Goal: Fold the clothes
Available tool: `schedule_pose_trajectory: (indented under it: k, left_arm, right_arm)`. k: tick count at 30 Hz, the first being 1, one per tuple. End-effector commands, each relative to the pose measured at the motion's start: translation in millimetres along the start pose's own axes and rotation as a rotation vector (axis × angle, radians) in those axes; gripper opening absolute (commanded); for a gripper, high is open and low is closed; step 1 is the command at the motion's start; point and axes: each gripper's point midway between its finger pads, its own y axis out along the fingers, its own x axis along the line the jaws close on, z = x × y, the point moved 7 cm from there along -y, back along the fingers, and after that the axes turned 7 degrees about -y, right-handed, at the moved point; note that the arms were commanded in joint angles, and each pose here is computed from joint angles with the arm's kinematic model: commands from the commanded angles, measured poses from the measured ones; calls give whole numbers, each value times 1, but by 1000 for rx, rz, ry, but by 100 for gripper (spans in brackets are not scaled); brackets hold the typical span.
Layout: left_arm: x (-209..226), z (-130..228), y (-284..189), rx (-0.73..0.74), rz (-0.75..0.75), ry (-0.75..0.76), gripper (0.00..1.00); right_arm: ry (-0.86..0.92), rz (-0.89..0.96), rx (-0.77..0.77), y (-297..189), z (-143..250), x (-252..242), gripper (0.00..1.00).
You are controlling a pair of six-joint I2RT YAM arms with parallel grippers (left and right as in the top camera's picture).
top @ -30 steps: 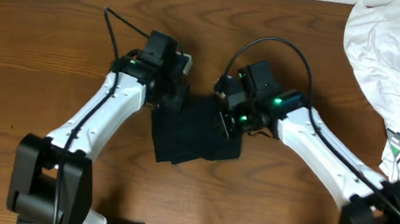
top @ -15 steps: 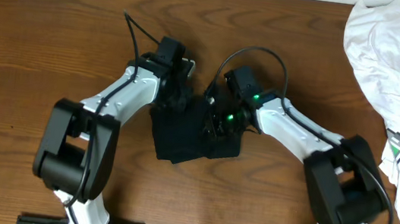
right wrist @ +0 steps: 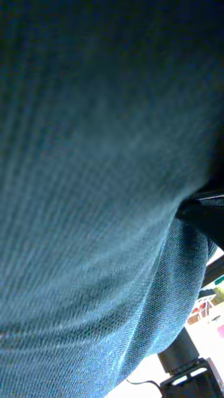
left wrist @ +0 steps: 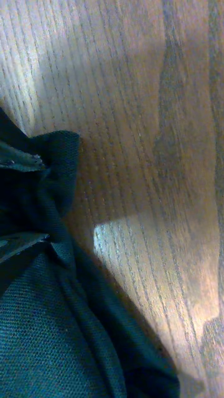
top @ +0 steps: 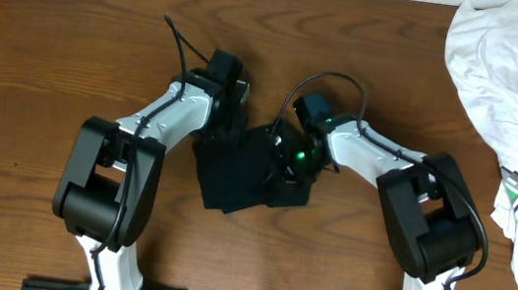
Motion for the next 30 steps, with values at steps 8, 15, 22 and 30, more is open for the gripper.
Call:
schedule_pose_trajectory:
  k: [8, 15, 22, 30]
  left_arm:
    - [29, 63, 24, 293, -188, -263, 34]
    - [21, 90, 14, 473, -148, -366, 34]
    - [23, 81, 8, 420, -168, -340, 28]
    - [23, 44, -61, 82, -203, -299, 34]
  right_arm:
    - [19, 283, -68, -30, -9, -83, 16]
    - [-50, 297, -174, -60, -43, -78, 19]
    - [-135, 308, -213, -102, -56, -40, 20]
    - [-231, 324, -322, -176, -31, 34, 24]
